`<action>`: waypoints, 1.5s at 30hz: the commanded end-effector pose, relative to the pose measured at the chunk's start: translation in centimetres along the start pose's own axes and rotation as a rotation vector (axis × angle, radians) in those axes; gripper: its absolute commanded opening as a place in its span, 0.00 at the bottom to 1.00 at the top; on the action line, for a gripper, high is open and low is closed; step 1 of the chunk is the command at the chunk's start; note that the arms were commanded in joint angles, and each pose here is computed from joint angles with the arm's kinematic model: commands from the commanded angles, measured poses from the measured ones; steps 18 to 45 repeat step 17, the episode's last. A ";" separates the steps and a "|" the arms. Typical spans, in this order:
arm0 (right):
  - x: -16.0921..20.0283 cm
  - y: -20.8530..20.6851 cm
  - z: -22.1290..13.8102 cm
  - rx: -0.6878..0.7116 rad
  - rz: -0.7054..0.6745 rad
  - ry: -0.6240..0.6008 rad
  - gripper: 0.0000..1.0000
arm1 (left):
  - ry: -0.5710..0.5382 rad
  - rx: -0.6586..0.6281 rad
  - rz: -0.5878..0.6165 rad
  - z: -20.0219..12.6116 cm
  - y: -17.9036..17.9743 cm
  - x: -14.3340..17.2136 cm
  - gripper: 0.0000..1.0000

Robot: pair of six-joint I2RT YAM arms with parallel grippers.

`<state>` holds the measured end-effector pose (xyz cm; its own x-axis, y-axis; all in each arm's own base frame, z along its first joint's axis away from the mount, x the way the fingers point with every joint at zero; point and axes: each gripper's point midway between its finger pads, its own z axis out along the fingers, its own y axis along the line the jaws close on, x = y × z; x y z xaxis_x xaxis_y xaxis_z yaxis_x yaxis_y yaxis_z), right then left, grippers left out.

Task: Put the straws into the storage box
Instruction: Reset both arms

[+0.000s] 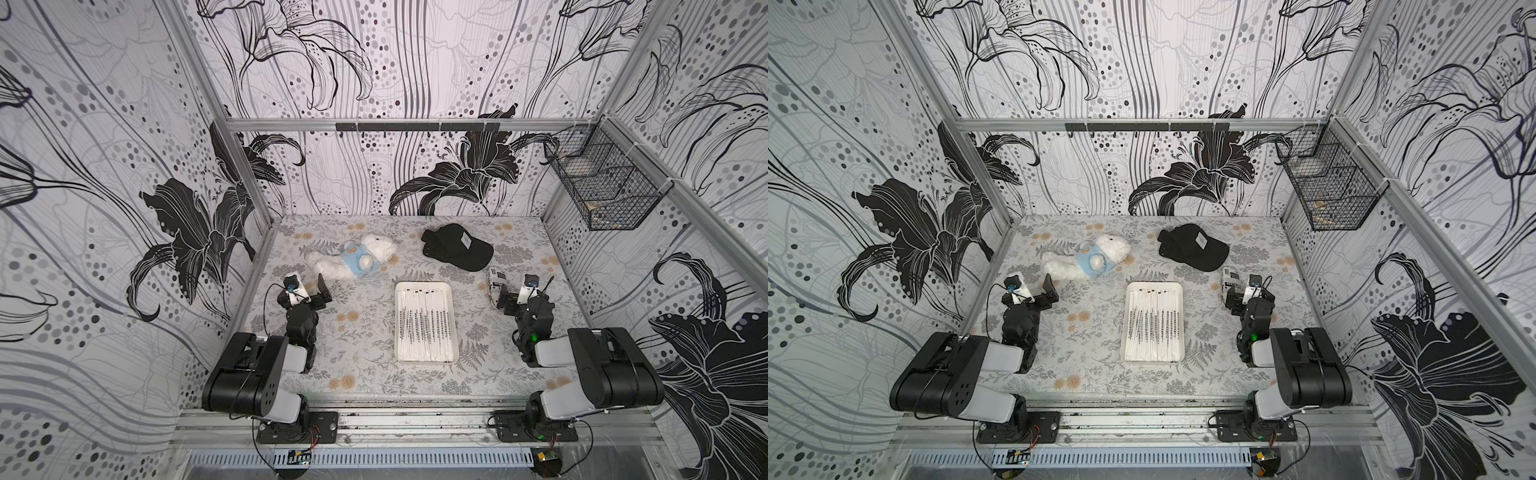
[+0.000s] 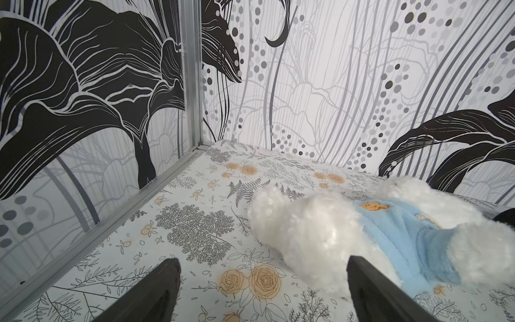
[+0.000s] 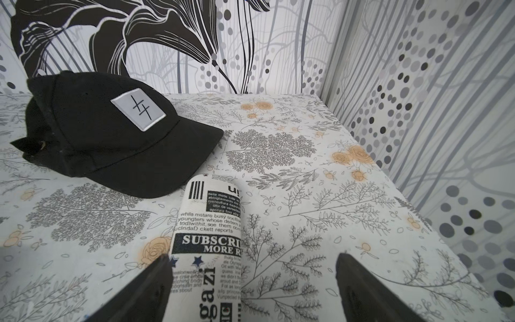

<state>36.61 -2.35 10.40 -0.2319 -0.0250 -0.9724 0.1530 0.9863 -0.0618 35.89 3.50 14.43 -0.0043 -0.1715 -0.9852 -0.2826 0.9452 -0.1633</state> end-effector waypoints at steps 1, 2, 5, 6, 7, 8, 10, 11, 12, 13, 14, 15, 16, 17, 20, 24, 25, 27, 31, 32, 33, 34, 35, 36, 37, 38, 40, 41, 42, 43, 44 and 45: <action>-1.0 0.0 0.0 -0.007 -0.001 -0.045 0.96 | -0.041 0.022 -0.016 -0.1 -0.4 -1.0 0.98; -1.0 0.0 0.0 -0.007 -0.001 -0.042 0.96 | -0.036 0.022 -0.018 -0.1 -0.5 -0.9 0.98; -1.0 0.0 0.0 -0.006 0.000 -0.043 0.96 | -0.033 0.022 -0.003 0.0 -0.7 -0.8 0.98; -1.0 0.0 0.0 -0.006 0.000 -0.043 0.96 | -0.031 0.022 -0.003 0.0 -0.8 -0.8 0.98; -1.0 0.0 0.0 -0.006 0.000 -0.044 0.96 | -0.031 0.022 -0.003 0.0 -0.7 -0.8 0.98; -1.0 0.0 0.0 -0.007 -0.001 -0.041 0.96 | -0.031 0.022 -0.003 0.0 -0.7 -0.8 0.98; -1.0 0.0 0.0 -0.006 0.000 -0.043 0.96 | -0.024 0.041 0.026 -0.1 -1.6 -0.6 0.98; -1.1 0.0 0.0 -0.006 0.000 -0.045 0.96 | -0.025 0.043 0.033 -0.2 -1.9 -0.5 0.98; -1.1 0.0 0.0 -0.007 0.000 -0.044 0.96 | -0.027 0.041 0.031 -0.2 -1.9 -0.5 0.98; -1.0 0.0 0.0 -0.007 -0.001 -0.043 0.96 | -0.024 0.040 0.031 -0.2 -1.9 -0.5 0.98; -1.0 0.0 0.0 -0.006 0.000 -0.044 0.96 | -0.025 0.041 0.030 -0.2 -1.9 -0.5 0.98; -1.1 0.0 0.0 -0.006 0.000 -0.045 0.96 | -0.030 0.042 0.026 -0.3 -1.8 -0.6 0.98; -1.1 0.0 0.0 -0.006 0.000 -0.044 0.96 | -0.029 0.041 0.025 -0.3 -1.8 -0.6 0.98; -1.1 0.0 0.0 -0.006 0.000 -0.045 0.96 | -0.032 0.038 0.024 -0.4 -1.7 -0.6 0.98; -1.1 0.0 0.0 -0.006 0.000 -0.045 0.96 | -0.032 0.038 0.024 -0.4 -1.7 -0.6 0.98; -1.1 0.0 0.0 -0.006 0.000 -0.045 0.96 | -0.032 0.038 0.024 -0.4 -1.7 -0.6 0.98; -1.1 0.0 0.0 -0.006 0.000 -0.045 0.96 | -0.032 0.038 0.024 -0.4 -1.7 -0.6 0.98; -1.1 0.0 0.0 -0.006 0.000 -0.045 0.96 | -0.032 0.038 0.024 -0.4 -1.7 -0.6 0.98; -1.1 0.0 0.0 -0.006 0.000 -0.045 0.96 | -0.032 0.038 0.024 -0.4 -1.7 -0.6 0.98; -1.1 0.0 0.0 -0.006 0.000 -0.045 0.96 | -0.032 0.038 0.024 -0.4 -1.7 -0.6 0.98; -1.1 0.0 0.0 -0.006 0.000 -0.045 0.96 | -0.032 0.038 0.024 -0.4 -1.7 -0.6 0.98; -1.1 0.0 0.0 -0.006 0.000 -0.045 0.96 | -0.032 0.038 0.024 -0.4 -1.7 -0.6 0.98; -1.1 0.0 0.0 -0.006 0.000 -0.045 0.96 | -0.032 0.038 0.024 -0.4 -1.7 -0.6 0.98; -1.1 0.0 0.0 -0.006 0.000 -0.045 0.96 | -0.032 0.038 0.024 -0.4 -1.7 -0.6 0.98; -1.1 0.0 0.0 -0.006 0.000 -0.045 0.96 | -0.032 0.038 0.024 -0.4 -1.7 -0.6 0.98; -1.1 0.0 0.0 -0.006 0.000 -0.045 0.96 | -0.032 0.038 0.024 -0.4 -1.7 -0.6 0.98; -1.1 0.0 0.0 -0.006 0.000 -0.045 0.96 | -0.032 0.038 0.024 -0.4 -1.7 -0.6 0.98; -1.1 0.0 0.0 -0.006 0.000 -0.045 0.96 | -0.032 0.038 0.024 -0.4 -1.7 -0.6 0.98; -1.1 0.0 0.0 -0.006 0.000 -0.045 0.96 | -0.032 0.038 0.024 -0.4 -1.7 -0.6 0.98; -1.1 0.0 0.0 -0.006 0.000 -0.045 0.96 | -0.032 0.038 0.024 -0.4 -1.7 -0.6 0.98; -1.1 0.0 0.0 -0.006 0.000 -0.045 0.96 | -0.032 0.038 0.024 -0.4 -1.7 -0.6 0.98; -1.1 0.0 0.0 -0.006 0.000 -0.045 0.96 | -0.032 0.038 0.024 -0.4 -1.7 -0.6 0.98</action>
